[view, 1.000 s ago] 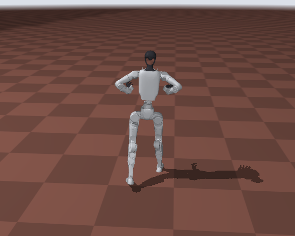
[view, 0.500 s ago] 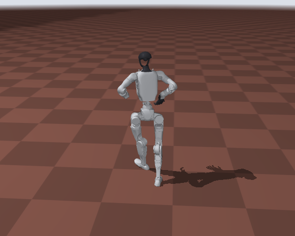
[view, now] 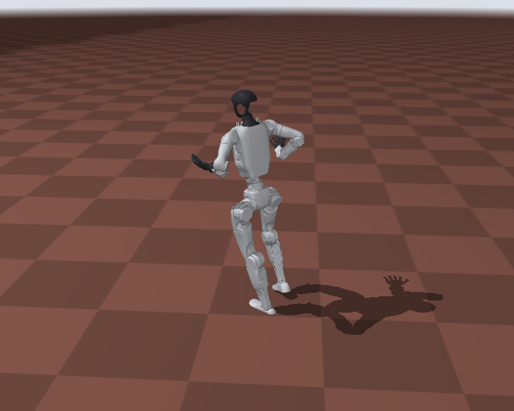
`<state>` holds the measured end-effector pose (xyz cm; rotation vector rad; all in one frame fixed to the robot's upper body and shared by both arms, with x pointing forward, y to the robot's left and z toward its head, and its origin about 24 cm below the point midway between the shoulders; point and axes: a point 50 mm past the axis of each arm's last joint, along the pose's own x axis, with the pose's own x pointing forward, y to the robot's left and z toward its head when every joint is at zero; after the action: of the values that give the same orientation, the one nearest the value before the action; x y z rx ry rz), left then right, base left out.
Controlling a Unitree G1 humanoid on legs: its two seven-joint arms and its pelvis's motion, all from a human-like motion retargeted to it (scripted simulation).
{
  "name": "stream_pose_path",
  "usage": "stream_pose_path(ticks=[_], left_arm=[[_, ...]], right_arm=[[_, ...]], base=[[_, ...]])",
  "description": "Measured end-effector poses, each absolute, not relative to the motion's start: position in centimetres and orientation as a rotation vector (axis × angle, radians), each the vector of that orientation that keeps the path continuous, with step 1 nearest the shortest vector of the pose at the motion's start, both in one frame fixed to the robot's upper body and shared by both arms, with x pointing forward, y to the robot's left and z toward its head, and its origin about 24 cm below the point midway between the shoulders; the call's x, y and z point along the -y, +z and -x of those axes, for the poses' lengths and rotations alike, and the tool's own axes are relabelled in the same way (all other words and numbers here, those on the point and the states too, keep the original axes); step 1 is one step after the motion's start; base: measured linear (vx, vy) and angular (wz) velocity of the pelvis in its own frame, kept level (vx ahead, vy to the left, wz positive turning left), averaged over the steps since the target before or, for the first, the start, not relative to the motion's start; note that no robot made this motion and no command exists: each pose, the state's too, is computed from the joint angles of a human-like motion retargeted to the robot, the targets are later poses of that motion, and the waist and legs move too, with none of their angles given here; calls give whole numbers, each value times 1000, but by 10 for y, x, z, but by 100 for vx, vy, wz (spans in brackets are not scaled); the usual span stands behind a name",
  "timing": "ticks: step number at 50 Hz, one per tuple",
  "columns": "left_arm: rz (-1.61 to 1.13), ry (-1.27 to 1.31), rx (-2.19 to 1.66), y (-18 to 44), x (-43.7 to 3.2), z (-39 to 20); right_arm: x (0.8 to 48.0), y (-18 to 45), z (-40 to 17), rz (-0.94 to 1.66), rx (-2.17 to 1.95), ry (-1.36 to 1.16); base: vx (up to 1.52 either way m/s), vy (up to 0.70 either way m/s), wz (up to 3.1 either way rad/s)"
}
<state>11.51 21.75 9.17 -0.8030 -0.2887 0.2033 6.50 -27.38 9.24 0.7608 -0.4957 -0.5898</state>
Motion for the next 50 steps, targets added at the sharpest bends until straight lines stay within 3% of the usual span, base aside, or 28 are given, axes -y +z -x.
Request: stream_pose_path(ticks=[4, 8, 19, 30, 40, 50], left_arm=[[832, 194, 319, 97, -214, -113], [821, 255, 237, 85, -215, -113], [929, 333, 156, 64, -216, -102], [800, 69, 250, 87, -209, -106], [907, 553, 45, 55, -220, -98], [936, 468, 34, 62, -203, -99]], right_arm=[[263, 97, -70, -760, 437, -564], [224, 119, -78, -586, 414, -546], [216, 123, -72, -715, 448, -571], [211, 126, -71, -640, 479, -507], [204, 117, -81, -460, 426, -643], [200, 113, -76, -514, 414, -636]], base=[[51, -13, 215], [56, -41, 149], [58, -28, 116], [41, -13, 171], [37, -7, 75], [51, 1, 52]])
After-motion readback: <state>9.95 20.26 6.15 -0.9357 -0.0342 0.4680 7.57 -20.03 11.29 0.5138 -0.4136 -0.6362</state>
